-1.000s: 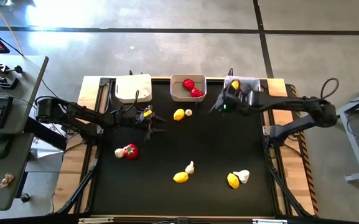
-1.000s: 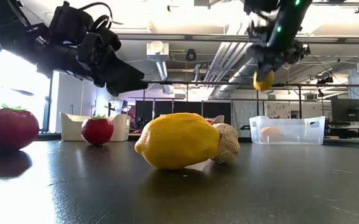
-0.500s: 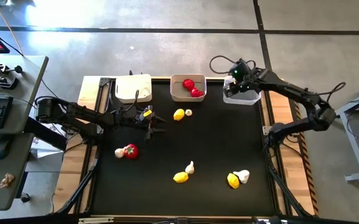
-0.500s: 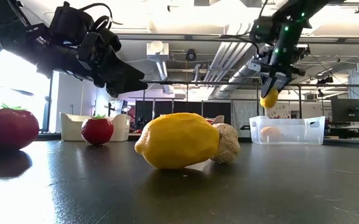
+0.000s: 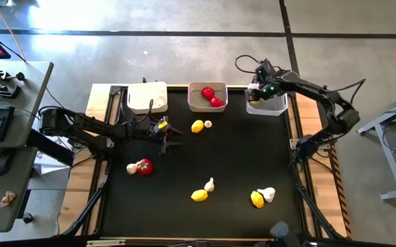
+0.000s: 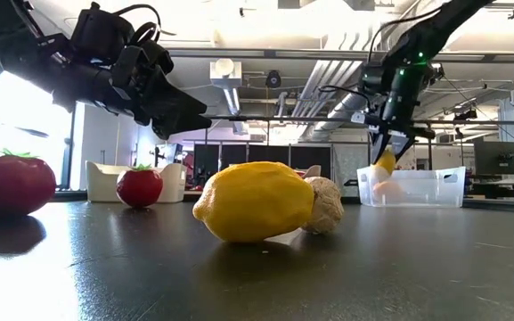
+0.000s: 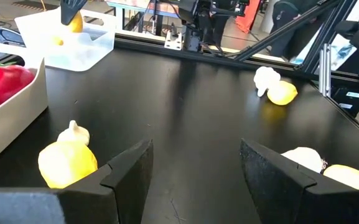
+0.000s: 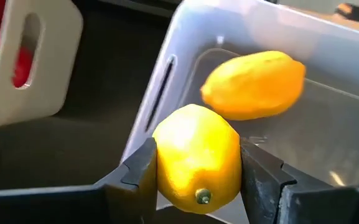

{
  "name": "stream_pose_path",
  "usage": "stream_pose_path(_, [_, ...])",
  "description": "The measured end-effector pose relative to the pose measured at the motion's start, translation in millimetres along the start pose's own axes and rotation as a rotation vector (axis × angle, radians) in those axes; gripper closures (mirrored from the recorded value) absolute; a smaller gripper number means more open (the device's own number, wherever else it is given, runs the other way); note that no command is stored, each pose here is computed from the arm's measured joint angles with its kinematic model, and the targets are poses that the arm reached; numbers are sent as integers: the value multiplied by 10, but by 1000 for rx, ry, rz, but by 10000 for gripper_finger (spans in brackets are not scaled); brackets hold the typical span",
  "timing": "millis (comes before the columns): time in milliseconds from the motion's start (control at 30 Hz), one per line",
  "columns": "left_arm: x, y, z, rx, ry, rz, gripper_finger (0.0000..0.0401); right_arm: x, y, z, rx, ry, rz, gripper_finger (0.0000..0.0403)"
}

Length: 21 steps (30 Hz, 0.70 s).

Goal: Sort produce into baskets
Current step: Put the top left lemon into the transparent bin, then put the top garlic into the white bin

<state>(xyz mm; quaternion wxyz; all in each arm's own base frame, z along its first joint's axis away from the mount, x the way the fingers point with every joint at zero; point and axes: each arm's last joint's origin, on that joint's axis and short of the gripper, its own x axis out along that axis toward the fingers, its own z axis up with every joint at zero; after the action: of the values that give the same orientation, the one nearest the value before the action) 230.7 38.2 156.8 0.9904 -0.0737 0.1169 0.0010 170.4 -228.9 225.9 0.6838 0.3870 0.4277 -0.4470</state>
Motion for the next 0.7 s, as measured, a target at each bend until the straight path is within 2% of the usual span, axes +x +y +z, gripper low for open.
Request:
stream_pose_path(100, [0, 0, 0, 0, 0, 0, 176, 38, -13, 15, 10, 18, 34, 244])
stream_pose_path(267, [0, 0, 0, 1, 0, 0, 176, 125, -16, 9, 11, 57, 25, 222])
stream_pose_path(567, [0, 0, 1, 2, -1, 0, 176, 203, -19, 7, 6, 74, -16, 144])
stream_pose_path(700, [0, 0, 1, 2, -1, 0, 176, 198, -19, 10, -17, 74, -16, 127])
